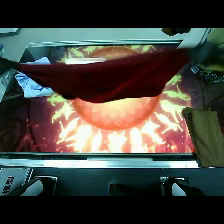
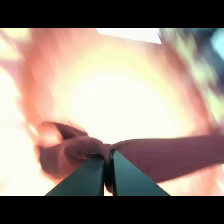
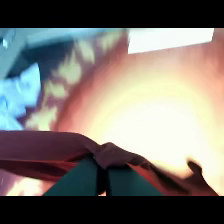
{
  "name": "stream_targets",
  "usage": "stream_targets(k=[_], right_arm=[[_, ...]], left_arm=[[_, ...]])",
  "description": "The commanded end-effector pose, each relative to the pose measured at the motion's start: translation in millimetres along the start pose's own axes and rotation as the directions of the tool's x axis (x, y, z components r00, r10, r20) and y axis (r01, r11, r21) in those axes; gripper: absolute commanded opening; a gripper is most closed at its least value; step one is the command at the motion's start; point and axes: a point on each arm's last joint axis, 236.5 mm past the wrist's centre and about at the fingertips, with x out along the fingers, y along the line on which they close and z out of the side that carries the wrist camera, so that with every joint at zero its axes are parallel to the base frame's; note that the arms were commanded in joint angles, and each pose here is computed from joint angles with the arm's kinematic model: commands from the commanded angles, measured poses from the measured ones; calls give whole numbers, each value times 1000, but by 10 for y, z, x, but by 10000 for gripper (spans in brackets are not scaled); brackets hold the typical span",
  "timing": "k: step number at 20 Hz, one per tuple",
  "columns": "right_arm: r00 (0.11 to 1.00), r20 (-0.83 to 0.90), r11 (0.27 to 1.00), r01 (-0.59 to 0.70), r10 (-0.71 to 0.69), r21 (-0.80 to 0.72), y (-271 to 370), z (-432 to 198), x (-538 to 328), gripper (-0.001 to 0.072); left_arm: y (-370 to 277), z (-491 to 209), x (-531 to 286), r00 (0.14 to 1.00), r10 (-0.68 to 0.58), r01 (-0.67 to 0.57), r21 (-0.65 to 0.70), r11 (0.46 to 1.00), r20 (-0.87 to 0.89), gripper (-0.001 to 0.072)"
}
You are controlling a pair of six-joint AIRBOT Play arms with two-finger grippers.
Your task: Fold the clothes and pants, and hang the long-sleeved shirts on hangers.
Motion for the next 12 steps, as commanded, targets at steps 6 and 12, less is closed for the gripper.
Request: stream_targets(k=[6, 12], right_arm=[[861, 501, 959, 212, -90, -191, 1328, 967, -2039, 31], [881, 448, 983, 183, -152, -26, 1143, 875, -1944, 31]], left_arm=[[-717, 612, -2170, 834, 280, -318, -1, 948, 476, 14], [-563, 579, -2199, 814, 339, -354, -60, 933, 471, 14]])
